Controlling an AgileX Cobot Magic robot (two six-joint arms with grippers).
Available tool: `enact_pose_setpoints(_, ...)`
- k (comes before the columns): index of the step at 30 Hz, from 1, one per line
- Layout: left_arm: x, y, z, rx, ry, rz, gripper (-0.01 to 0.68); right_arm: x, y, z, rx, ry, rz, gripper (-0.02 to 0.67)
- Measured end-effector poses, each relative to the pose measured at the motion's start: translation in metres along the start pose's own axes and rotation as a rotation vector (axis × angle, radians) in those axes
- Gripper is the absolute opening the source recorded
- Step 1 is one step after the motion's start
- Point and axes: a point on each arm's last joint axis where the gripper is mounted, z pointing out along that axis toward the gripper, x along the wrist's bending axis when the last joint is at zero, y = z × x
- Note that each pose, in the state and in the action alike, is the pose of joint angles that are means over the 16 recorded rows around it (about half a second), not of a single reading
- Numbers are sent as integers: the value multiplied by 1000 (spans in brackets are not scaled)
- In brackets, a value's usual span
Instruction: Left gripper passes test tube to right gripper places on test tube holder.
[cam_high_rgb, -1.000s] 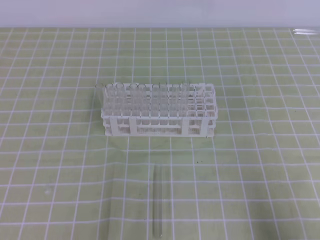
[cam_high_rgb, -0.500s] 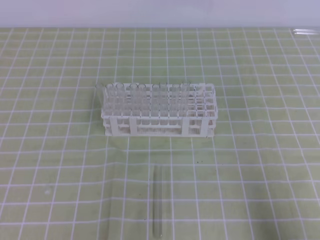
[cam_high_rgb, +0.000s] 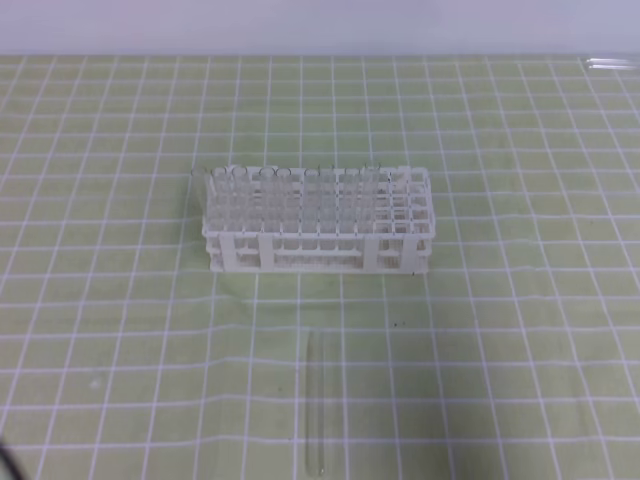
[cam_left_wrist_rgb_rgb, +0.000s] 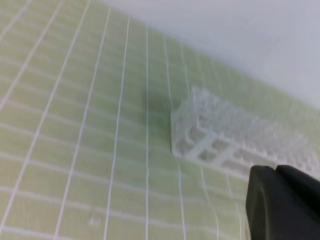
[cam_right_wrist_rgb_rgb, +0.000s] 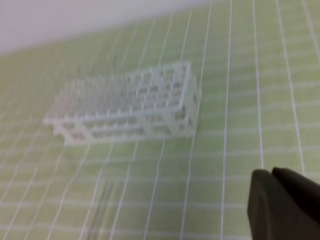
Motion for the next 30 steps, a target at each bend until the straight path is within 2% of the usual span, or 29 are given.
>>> enact_pose_setpoints(7,-17,25,30,310,0,65,-2,8,25,25,231,-33,-14,-16)
enact_pose_setpoints(14,-31,32,75,526,-97,97,-2,8,33,47,354,-48,-13,-16)
enact_pose_setpoints(21,-56,13,121,670,-166,99,-2,6,34,58,394,-54,-17,-16)
enact_pose_setpoints(30,-110,-36,169,917,-171,192,-2,5,34,60,399,-53,-39,-16)
